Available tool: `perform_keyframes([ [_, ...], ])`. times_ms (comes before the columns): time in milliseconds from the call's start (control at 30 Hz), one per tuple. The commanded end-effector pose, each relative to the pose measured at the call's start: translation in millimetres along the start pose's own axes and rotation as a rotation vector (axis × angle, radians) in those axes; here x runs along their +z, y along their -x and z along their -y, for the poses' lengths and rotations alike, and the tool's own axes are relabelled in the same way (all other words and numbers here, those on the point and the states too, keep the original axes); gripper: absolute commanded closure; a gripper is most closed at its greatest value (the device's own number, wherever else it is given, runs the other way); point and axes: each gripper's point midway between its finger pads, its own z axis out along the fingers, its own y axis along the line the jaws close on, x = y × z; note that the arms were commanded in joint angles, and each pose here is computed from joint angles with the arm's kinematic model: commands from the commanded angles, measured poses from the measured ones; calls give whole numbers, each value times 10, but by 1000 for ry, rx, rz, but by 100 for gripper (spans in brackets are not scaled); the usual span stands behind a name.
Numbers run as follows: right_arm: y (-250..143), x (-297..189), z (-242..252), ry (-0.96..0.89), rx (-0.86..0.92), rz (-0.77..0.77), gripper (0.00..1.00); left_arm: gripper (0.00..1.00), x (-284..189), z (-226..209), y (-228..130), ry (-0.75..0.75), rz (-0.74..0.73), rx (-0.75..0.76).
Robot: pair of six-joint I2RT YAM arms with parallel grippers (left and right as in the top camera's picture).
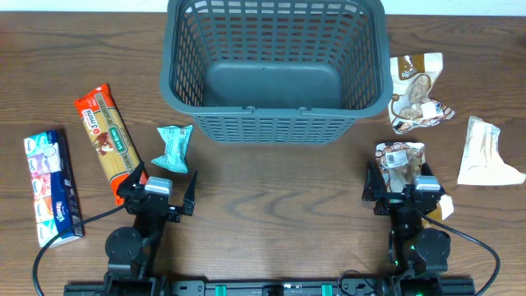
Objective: Pack container
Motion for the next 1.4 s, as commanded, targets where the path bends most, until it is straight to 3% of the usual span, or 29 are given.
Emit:
perform_keyframes([
  [0,-13,1,13,-3,-8,-1,1,2,6,79,-134,-38,-34,-9],
  [1367,-13,1,13,-3,-8,-1,1,1,6,80,-135,-39,-34,-9],
])
